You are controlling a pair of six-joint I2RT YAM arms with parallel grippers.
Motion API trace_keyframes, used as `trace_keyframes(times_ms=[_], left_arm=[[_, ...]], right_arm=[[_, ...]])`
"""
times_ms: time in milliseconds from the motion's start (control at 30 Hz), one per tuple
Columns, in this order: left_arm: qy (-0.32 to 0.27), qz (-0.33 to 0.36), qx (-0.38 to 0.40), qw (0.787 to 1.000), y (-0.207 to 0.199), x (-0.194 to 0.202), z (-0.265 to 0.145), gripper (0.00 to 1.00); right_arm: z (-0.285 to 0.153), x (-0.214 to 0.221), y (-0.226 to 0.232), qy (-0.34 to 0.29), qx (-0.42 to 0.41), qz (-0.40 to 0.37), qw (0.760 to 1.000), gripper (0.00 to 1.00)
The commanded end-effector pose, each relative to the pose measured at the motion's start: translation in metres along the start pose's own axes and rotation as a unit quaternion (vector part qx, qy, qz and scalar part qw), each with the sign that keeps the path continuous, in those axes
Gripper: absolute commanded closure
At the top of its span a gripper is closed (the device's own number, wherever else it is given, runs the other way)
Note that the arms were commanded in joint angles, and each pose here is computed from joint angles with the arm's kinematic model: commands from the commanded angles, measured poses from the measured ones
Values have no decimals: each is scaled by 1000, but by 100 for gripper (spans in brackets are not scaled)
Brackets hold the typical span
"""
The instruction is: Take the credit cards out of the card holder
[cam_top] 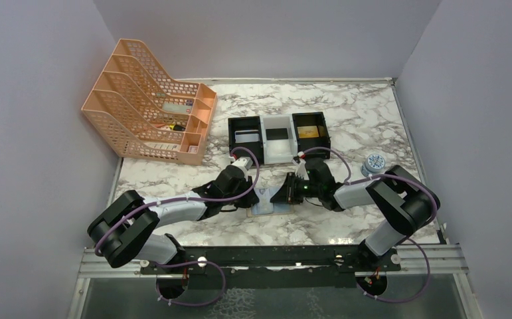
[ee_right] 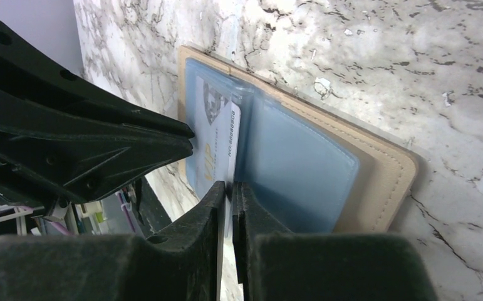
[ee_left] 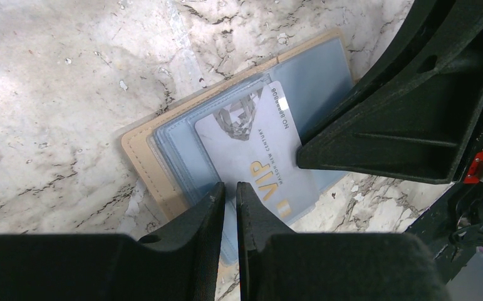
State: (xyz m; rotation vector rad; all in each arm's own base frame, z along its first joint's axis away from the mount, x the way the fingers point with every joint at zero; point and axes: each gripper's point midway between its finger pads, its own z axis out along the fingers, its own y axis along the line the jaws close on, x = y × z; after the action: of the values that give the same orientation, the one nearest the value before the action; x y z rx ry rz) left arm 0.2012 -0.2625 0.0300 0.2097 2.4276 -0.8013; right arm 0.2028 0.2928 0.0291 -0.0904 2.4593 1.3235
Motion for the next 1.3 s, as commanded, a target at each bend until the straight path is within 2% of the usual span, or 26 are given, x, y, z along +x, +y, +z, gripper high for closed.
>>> trace_keyframes(times_ms=[0,100,667,967,1267], left_arm=[[30,15,-50,998,24,18,-3,83],[29,15,-51,998,24,19,-3,83],[30,19,-53,998,26,19,-4,83],[26,20,-52,998,25,17,-5,83],[26,20,-51,998,24,16,-4,83]], right_arm=[[1,-1,3,-1,-15,1,1000,93],[-2,-3,-1,-11,-2,0,1000,99],[-15,2,-9,6,-10,-5,1000,99],[-18,-7,-27,-6,52,-8,999,99],[-24,-5,-8,11,-9,-9,1000,99]])
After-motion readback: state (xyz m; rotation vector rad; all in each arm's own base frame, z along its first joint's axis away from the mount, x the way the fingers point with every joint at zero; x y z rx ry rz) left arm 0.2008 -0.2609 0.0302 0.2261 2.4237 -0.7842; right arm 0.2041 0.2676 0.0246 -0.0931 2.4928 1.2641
